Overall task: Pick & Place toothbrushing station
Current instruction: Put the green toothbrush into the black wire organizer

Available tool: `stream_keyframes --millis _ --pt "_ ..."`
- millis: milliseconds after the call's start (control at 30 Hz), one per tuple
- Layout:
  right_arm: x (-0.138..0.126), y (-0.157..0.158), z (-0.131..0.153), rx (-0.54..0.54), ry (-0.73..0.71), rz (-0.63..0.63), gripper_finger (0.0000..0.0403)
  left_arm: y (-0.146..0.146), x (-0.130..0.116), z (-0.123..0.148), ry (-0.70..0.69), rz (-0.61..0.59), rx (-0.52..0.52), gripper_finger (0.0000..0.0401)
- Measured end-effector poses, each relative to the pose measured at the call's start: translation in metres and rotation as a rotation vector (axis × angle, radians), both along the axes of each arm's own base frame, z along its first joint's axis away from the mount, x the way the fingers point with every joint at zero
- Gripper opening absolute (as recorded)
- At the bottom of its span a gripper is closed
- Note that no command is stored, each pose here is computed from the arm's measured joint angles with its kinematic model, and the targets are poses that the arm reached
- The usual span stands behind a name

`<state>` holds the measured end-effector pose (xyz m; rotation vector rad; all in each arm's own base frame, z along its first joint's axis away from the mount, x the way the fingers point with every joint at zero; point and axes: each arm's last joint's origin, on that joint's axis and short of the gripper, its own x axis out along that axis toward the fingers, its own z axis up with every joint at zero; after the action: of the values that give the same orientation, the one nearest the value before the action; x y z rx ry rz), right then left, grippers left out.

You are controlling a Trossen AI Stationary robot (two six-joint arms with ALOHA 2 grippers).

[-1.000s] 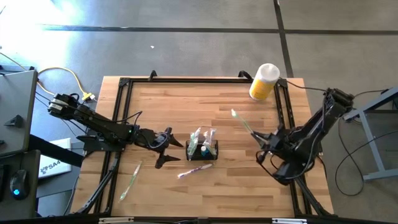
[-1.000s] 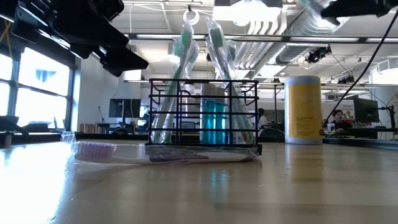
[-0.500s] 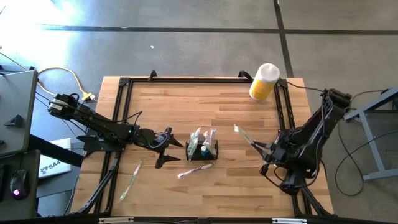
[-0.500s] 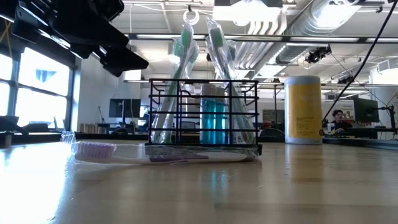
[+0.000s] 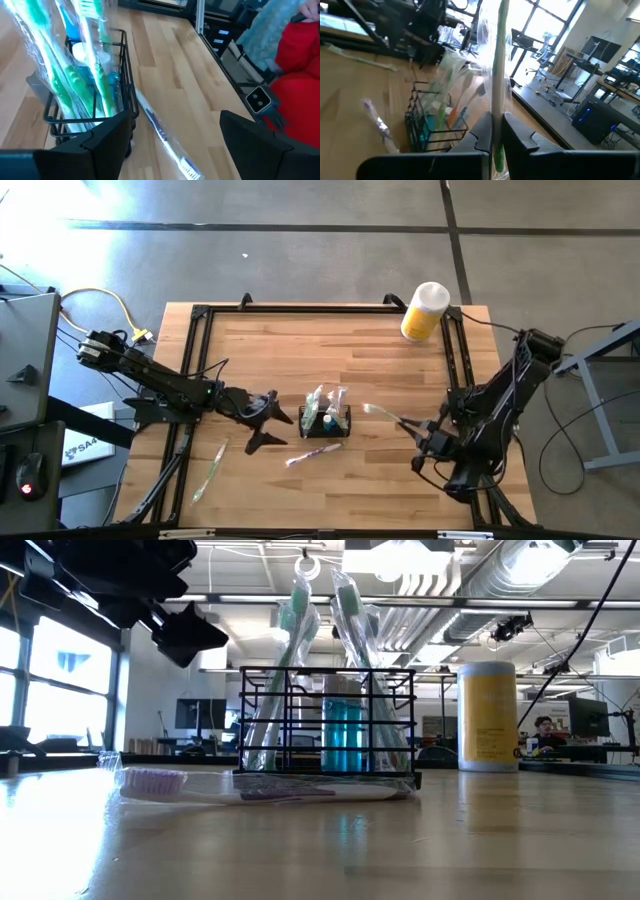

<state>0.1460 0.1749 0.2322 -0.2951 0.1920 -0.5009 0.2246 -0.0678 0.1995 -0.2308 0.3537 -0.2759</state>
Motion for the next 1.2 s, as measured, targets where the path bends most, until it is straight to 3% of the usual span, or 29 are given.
stream_keyframes --millis 233,400,500,767,1033,1200 --pt "0.008 0.012 0.004 0.002 0.057 0.064 0.0015 0.000 0.000 0.000 0.018 0.017 -0.049 0.0297" --pt "0.011 0.018 0.004 -0.004 0.112 0.124 0.0015 0.000 0.000 -0.001 0.062 0.047 -0.134 0.0297" --pt "0.013 0.020 0.002 -0.014 0.131 0.140 0.0015 0.000 -0.002 -0.007 0.160 0.084 -0.238 0.0297" --pt "0.017 0.025 0.003 -0.009 0.151 0.183 0.0015 -0.018 -0.009 -0.007 0.216 -0.058 -0.297 0.0297" --pt "0.023 0.029 0.007 0.024 0.169 0.250 0.0015 -0.056 -0.020 0.029 -0.182 -0.316 -0.297 0.0297" --pt "0.033 0.029 0.003 0.049 0.176 0.350 0.0015 -0.062 -0.025 0.045 -0.431 -0.290 -0.195 0.0297"
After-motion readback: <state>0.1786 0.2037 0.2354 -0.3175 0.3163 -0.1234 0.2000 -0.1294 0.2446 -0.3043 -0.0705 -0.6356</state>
